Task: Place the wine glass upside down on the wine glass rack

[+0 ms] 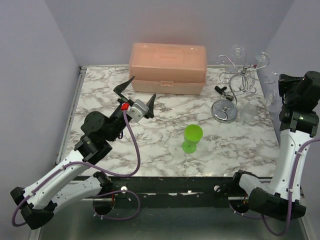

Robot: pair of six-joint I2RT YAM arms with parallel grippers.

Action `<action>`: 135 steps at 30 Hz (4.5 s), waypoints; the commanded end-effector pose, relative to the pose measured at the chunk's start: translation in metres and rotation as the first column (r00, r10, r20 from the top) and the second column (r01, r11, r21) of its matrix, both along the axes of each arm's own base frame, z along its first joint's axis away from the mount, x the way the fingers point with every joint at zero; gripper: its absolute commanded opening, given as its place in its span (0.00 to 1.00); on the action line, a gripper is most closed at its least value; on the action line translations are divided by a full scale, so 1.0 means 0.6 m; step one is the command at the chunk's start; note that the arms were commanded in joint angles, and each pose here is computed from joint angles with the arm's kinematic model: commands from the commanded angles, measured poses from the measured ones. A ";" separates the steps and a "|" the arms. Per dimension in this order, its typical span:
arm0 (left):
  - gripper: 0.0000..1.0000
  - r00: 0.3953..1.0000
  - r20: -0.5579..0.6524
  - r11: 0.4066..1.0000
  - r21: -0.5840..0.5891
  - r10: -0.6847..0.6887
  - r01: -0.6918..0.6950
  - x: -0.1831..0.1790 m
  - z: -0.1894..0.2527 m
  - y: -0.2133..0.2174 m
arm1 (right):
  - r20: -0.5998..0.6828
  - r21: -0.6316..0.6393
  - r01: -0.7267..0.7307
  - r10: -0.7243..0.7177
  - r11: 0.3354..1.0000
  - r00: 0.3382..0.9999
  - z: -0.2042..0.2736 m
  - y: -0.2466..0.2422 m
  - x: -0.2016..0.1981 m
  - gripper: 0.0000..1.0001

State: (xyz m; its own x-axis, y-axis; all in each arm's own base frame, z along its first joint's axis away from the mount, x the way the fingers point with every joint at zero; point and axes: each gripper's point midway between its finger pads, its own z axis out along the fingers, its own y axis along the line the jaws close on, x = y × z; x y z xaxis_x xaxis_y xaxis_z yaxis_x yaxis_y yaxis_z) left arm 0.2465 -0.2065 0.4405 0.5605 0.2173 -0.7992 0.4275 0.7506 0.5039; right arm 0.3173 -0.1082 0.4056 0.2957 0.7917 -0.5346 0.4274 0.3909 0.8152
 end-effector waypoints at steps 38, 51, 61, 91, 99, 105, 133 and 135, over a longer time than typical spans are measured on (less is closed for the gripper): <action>0.95 0.999 -0.019 0.998 -0.048 0.043 -0.044 0.012 -0.017 0.018 | 0.116 0.132 -0.229 0.214 0.965 0.970 -0.023 0.034 0.123 0.00; 0.95 0.999 -0.014 0.998 -0.046 0.036 -0.036 0.019 -0.012 0.014 | 0.081 0.160 -0.207 0.196 0.965 0.977 -0.019 0.044 0.077 0.00; 0.95 1.000 -0.010 0.999 -0.043 0.015 -0.015 0.016 -0.006 0.009 | 0.069 0.162 -0.126 0.116 0.979 0.991 -0.011 0.023 0.044 0.00; 0.96 1.000 -0.031 0.998 -0.056 0.004 -0.005 0.014 -0.016 0.009 | 0.086 0.127 0.000 -0.011 0.992 0.996 -0.008 -0.034 0.056 0.01; 0.95 1.000 -0.029 0.998 -0.056 -0.006 0.004 0.019 -0.013 0.000 | 0.072 0.152 -0.025 0.014 0.988 0.997 -0.030 -0.032 0.072 0.03; 0.95 1.000 -0.028 0.998 -0.061 -0.001 -0.001 0.019 -0.009 0.003 | 0.062 0.155 -0.068 0.059 0.986 0.996 -0.043 -0.026 0.090 0.09; 0.96 0.995 -0.088 0.989 -0.146 -0.043 0.030 0.005 -0.019 0.007 | 0.000 0.021 -0.066 0.066 0.998 0.998 -0.043 -0.037 0.078 0.56; 0.95 0.992 -0.112 0.985 -0.165 -0.063 0.044 0.004 -0.020 0.003 | -0.002 0.015 -0.067 0.067 0.998 0.998 -0.043 -0.037 0.077 0.87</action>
